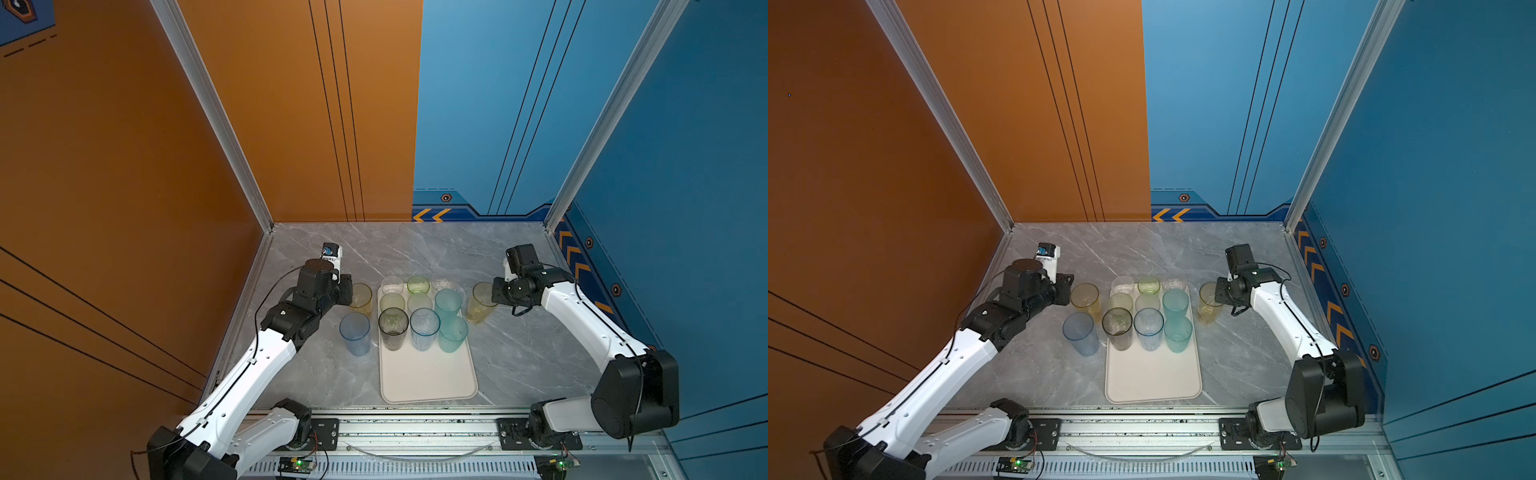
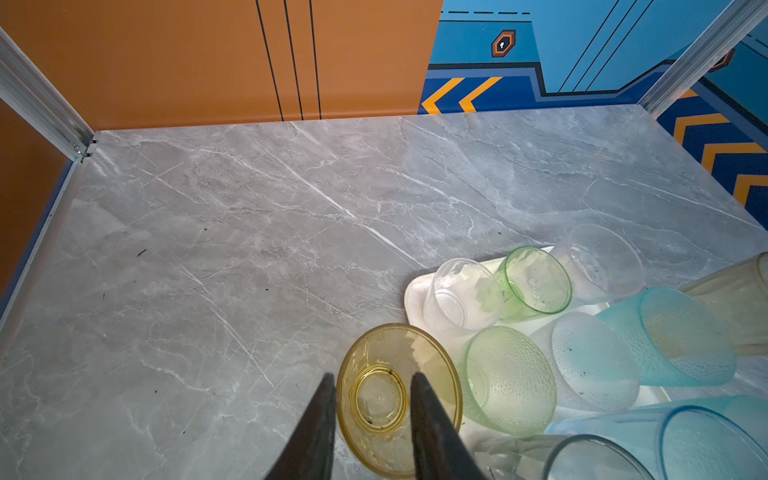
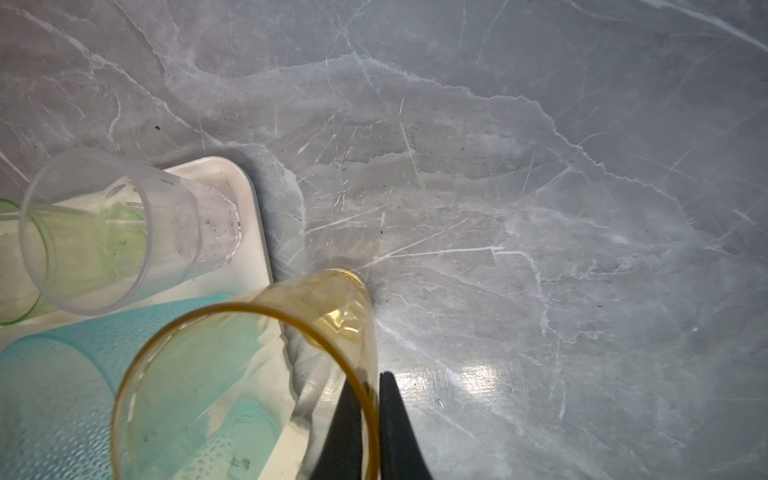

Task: Place the glasses into the tray
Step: 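Close the right gripper on the yellow cup's rim and lift it, then carry the yellow cup with the right gripper over the tray's nearest corner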

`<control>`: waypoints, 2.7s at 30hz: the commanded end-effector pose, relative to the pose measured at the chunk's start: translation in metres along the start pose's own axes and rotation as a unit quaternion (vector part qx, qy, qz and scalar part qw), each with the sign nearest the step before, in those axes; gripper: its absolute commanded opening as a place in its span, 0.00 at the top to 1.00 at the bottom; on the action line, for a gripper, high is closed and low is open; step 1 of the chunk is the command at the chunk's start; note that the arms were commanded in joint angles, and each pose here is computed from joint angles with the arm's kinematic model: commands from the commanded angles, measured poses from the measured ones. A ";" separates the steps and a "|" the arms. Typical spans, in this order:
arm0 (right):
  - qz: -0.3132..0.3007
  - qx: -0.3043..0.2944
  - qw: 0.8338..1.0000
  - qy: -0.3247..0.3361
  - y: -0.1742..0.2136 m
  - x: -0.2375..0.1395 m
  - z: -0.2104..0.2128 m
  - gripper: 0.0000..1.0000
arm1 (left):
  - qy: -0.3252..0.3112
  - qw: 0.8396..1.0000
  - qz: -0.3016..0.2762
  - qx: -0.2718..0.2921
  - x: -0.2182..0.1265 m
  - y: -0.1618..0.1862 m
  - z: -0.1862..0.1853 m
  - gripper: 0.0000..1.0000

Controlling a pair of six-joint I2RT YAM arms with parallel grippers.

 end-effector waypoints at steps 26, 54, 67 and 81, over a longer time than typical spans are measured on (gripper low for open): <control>-0.203 -0.082 0.975 -0.024 -0.011 -0.148 0.007 1.00 | 0.021 0.999 0.038 -0.010 0.021 0.009 -0.008 0.69; -0.134 -0.505 0.837 -0.162 0.117 -0.177 0.173 1.00 | 0.003 0.999 0.045 -0.001 0.013 0.000 -0.003 0.69; -0.044 -0.484 0.866 -0.115 0.144 -0.107 0.162 1.00 | 0.002 0.999 0.048 0.000 0.011 0.001 -0.001 0.69; -0.005 -0.411 0.910 -0.057 0.142 -0.079 0.109 1.00 | 0.005 0.999 0.042 0.000 0.010 -0.008 -0.003 0.69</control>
Point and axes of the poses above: each gripper's point midway between its finger pads, its own x axis out along the fingers, its own z axis along the line the jaws close on, y = z × x, the point moved 2 cm from there along -x, back along the fingers, and after that the axes turned 1 degree about -x, right-handed, at the moved point
